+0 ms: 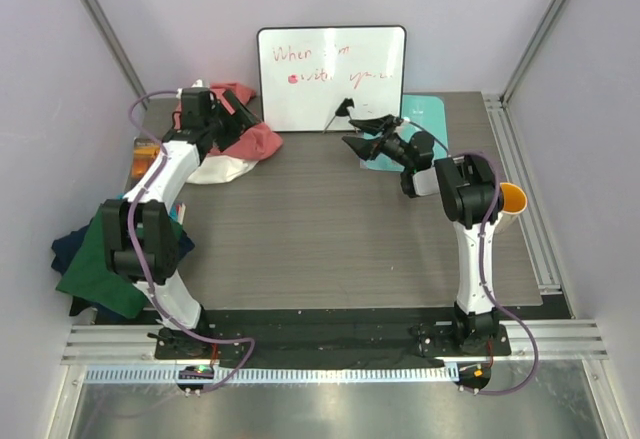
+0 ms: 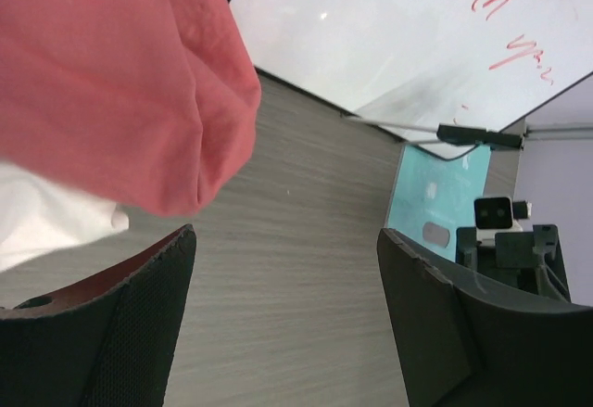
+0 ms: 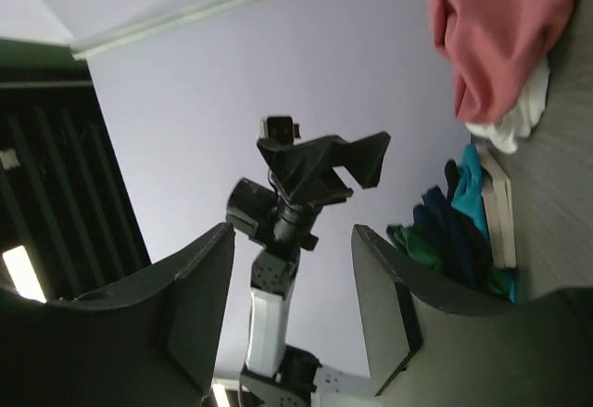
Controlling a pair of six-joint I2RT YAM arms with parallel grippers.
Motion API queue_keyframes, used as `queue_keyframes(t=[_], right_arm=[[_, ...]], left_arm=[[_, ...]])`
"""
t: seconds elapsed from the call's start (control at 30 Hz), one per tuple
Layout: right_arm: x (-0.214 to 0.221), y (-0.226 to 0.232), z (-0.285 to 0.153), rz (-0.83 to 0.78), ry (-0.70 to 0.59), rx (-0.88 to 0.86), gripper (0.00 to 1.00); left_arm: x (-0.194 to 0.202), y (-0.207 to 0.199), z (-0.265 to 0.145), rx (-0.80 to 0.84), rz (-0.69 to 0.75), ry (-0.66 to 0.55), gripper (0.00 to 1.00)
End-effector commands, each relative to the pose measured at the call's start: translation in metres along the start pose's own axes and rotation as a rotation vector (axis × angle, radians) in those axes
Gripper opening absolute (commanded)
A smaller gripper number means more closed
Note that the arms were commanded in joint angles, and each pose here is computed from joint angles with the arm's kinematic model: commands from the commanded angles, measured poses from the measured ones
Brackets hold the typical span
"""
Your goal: Fold and stack the t-shirts
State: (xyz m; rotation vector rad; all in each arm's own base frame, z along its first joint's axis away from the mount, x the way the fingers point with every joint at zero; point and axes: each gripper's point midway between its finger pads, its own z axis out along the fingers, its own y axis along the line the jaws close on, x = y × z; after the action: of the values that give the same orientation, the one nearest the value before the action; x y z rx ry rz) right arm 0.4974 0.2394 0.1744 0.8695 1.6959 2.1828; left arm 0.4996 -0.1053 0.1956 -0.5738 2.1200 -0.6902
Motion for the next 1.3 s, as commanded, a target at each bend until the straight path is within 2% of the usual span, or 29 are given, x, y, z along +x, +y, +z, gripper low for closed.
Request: queue_keyframes(t=[0.0, 0.17, 0.3, 0.43, 0.57, 0.63, 0.67, 0.7, 0.73, 0.77, 0.83, 0.87, 0.97, 1.03, 1.13, 1.17, 1.23, 1.27], right_arm=[[0.098, 0.043, 0.003, -0.12, 0.332, -0.174, 0.59], [0.145, 0.015, 0.024, -0.078, 0.466, -0.115, 0.59], [0.17, -0.004, 0.046, -0.048, 0.461, -0.071, 0.58], [0.212, -0.017, 0.067, -0.129, 0.552, -0.015, 0.58], [0.246, -0.045, 0.072, -0.121, 0.621, 0.094, 0.57], [0.246, -0.058, 0.066, -0.111, 0.593, 0.178, 0.55], [0.237, -0.087, 0.061, -0.135, 0.563, 0.299, 0.54], [0.232, -0.098, 0.057, -0.157, 0.55, 0.365, 0.55], [0.229, -0.102, 0.054, -0.216, 0.542, 0.419, 0.54], [0.22, -0.137, 0.033, -0.241, 0.541, 0.6, 0.54], [0.214, -0.132, 0.046, -0.348, 0.53, 0.647, 0.55], [0.213, -0.142, 0.041, -0.332, 0.537, 0.706, 0.55], [0.221, -0.131, 0.057, -0.375, 0.564, 0.672, 0.55], [0.225, -0.129, 0.057, -0.406, 0.575, 0.666, 0.55], [0.224, -0.135, 0.043, -0.492, 0.579, 0.724, 0.56], [0.22, -0.142, 0.034, -0.496, 0.566, 0.778, 0.56], [0.221, -0.146, 0.023, -0.518, 0.576, 0.804, 0.56], [0.221, -0.148, 0.019, -0.516, 0.573, 0.816, 0.56]], left_arm=[[0.014, -0.013, -0.032, 0.022, 0.054, 0.023, 0.79], [0.024, -0.016, -0.044, 0.019, 0.077, 0.061, 0.79], [0.023, -0.018, -0.046, 0.015, 0.1, 0.067, 0.79], [0.023, -0.026, -0.038, 0.031, 0.098, 0.099, 0.79], [0.013, -0.043, -0.031, 0.057, 0.114, 0.089, 0.8], [0.007, -0.042, -0.029, 0.033, 0.123, 0.076, 0.81], [-0.004, -0.05, -0.03, 0.038, 0.129, 0.051, 0.81], [-0.005, -0.045, -0.026, 0.005, 0.126, 0.058, 0.81], [-0.023, -0.052, -0.028, -0.013, 0.114, 0.007, 0.82], [-0.029, -0.05, -0.027, -0.033, 0.083, -0.003, 0.82], [-0.042, -0.05, -0.024, -0.048, -0.054, -0.029, 0.81], [-0.045, -0.052, -0.023, -0.045, -0.082, -0.042, 0.81], [-0.055, -0.061, -0.024, -0.024, -0.081, -0.071, 0.81], [-0.054, -0.052, -0.032, -0.085, -0.064, -0.069, 0.8], [-0.058, -0.037, -0.042, -0.141, -0.024, -0.107, 0.82], [-0.066, -0.03, -0.042, -0.169, -0.023, -0.152, 0.82], [-0.072, -0.019, -0.034, -0.186, -0.035, -0.178, 0.84], [-0.07, -0.005, -0.014, -0.211, -0.053, -0.162, 0.85]])
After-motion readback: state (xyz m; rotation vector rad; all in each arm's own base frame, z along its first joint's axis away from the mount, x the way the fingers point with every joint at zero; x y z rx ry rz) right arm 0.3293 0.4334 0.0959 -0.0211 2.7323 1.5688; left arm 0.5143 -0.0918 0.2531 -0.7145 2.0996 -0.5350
